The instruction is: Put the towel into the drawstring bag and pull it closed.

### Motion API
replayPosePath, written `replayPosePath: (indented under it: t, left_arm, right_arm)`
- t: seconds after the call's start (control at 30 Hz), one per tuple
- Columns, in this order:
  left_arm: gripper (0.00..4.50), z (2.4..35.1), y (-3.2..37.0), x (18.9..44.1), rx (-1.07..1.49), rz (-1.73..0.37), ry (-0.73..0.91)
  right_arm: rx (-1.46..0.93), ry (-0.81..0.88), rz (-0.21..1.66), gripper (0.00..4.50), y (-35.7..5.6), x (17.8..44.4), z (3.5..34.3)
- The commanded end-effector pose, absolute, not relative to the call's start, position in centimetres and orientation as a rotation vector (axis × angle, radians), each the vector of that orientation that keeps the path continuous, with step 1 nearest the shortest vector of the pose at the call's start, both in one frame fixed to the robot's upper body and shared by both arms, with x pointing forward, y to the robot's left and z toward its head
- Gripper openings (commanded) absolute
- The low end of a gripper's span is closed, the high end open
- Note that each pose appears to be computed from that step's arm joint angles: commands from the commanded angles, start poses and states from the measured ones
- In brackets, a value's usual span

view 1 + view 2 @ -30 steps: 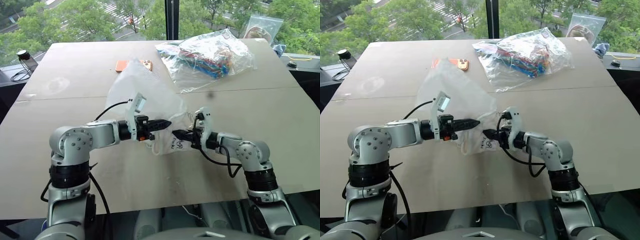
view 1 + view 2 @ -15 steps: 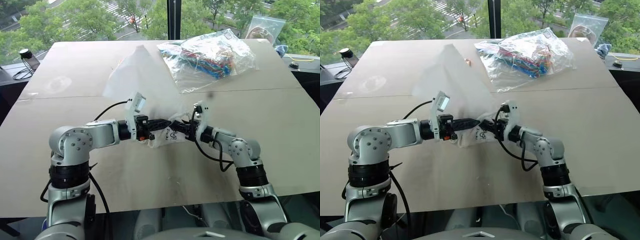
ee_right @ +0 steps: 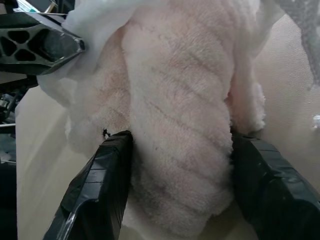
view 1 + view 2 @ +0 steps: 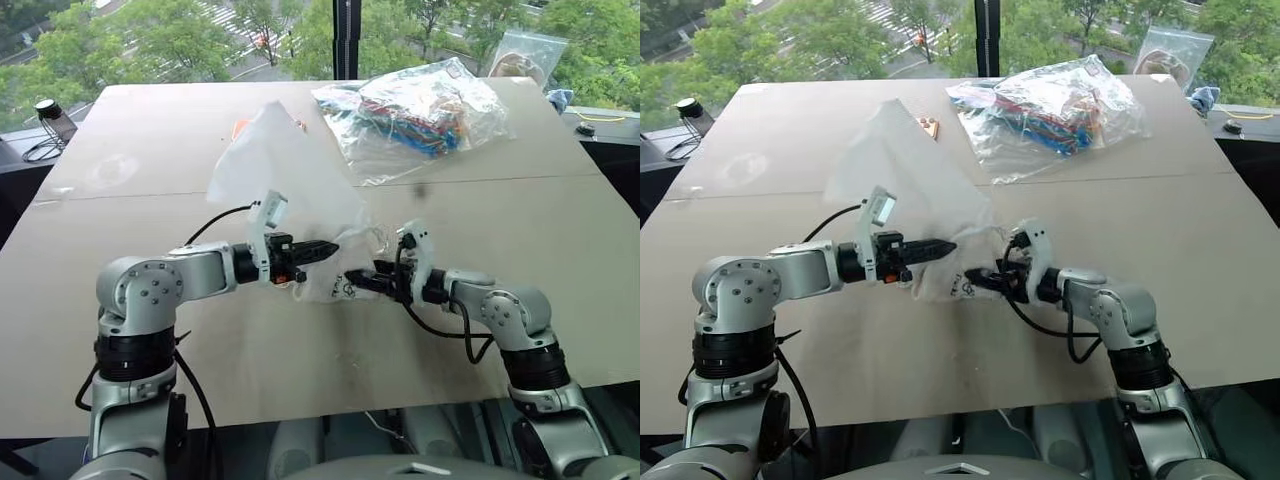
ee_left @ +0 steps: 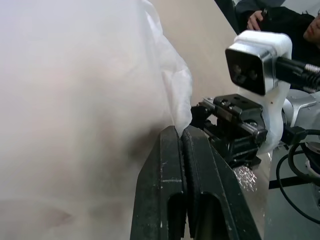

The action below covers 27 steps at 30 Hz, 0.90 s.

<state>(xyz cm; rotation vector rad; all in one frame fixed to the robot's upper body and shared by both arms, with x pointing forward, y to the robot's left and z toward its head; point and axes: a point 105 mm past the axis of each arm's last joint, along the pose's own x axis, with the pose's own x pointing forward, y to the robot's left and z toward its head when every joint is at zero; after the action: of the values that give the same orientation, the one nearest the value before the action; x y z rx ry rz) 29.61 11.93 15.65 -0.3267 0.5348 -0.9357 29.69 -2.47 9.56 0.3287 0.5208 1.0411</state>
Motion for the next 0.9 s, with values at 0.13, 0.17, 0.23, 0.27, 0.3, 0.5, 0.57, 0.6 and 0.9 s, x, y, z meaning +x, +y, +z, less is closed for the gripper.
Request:
replayPosePath:
  t: [0.13, 0.17, 0.23, 0.27, 0.3, 0.5, 0.57, 0.6, 0.9]
  left_arm:
    - [0.0, 16.6, 12.2, 29.5, -0.3, -0.951, 0.501]
    - [0.0, 16.6, 12.3, 29.5, -0.297, -0.95, 0.503]
    - [0.0, 16.6, 12.6, 29.4, -0.293, -0.946, 0.507]
    - [0.0, 16.6, 12.7, 29.4, -0.291, -0.942, 0.508]
    - [0.0, 16.8, 13.0, 29.4, -0.295, -0.936, 0.506]
    - [0.0, 17.7, 13.9, 28.2, -0.293, -0.954, 0.514]
    - [0.0, 18.1, 13.6, 27.8, -0.307, -0.986, 0.513]
    - [0.0, 18.3, 13.5, 27.7, -0.315, -0.997, 0.51]
    - [0.0, 20.1, 10.5, 27.9, -0.401, -1.116, 0.452]
  right_arm:
    - [0.345, 0.419, 1.076, 1.85, 0.0, 30.3, 10.4]
    - [0.402, 0.395, 1.069, 1.37, 0.1, 30.6, 11.0]
    - [0.499, 0.347, 1.051, 0.39, 0.1, 31.3, 12.0]
    - [0.541, 0.332, 1.04, 0.04, 0.0, 31.6, 12.4]
    - [0.593, 0.317, 1.032, 0.04, -0.1, 31.8, 12.8]
    - [0.8, 0.262, 1.009, 0.04, -1.1, 32.0, 14.5]
    - [0.842, 0.247, 1.008, 0.04, -1.4, 32.1, 15.0]
    - [0.858, 0.24, 1.006, 0.04, -1.6, 32.1, 15.2]
    - [0.934, 0.153, 1.023, 0.04, -2.4, 32.4, 18.6]
